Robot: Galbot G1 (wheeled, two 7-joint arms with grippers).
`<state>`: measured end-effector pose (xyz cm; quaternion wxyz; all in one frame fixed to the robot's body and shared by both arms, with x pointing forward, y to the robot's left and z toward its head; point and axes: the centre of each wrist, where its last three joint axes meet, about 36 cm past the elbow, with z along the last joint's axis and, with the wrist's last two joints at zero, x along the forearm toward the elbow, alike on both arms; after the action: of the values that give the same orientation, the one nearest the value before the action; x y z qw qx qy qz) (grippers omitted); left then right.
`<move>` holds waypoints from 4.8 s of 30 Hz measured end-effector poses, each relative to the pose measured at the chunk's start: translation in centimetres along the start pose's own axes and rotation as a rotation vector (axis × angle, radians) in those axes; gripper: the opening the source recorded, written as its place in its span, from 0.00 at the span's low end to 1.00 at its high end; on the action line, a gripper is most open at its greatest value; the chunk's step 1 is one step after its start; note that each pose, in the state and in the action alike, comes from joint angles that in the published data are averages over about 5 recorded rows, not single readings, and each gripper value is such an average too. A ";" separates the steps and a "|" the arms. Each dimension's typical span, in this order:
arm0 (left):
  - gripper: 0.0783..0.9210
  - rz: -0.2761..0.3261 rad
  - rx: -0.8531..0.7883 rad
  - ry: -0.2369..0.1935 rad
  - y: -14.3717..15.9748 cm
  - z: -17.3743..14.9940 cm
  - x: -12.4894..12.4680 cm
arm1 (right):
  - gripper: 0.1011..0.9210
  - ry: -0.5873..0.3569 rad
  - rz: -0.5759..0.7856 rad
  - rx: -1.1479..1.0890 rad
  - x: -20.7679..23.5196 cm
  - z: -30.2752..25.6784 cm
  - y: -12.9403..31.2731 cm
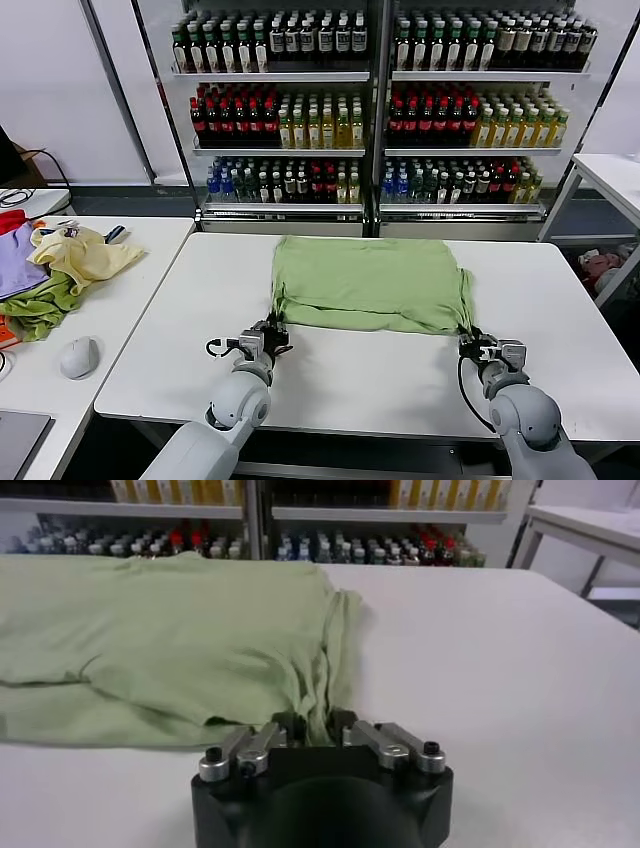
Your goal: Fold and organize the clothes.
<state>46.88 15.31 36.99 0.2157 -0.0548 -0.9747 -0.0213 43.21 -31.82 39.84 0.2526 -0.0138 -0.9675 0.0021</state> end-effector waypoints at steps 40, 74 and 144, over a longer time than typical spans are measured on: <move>0.01 -0.029 0.097 -0.007 0.8 4.5 17.6 | 0.15 -0.005 -0.017 0.108 14.3 3.5 1.6; 0.88 -0.051 -0.005 -0.111 4.9 -2.7 5.4 | 0.88 -0.176 -0.077 0.094 -3.6 -8.8 5.6; 0.02 -0.024 0.194 -0.109 7.3 -4.4 -3.6 | 0.02 -0.107 -0.134 -0.024 -10.4 -11.2 5.7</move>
<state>52.79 21.94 39.54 0.1664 -0.0230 -0.9830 0.0737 57.87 -26.42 44.49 0.2000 0.0481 -0.9783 -0.0255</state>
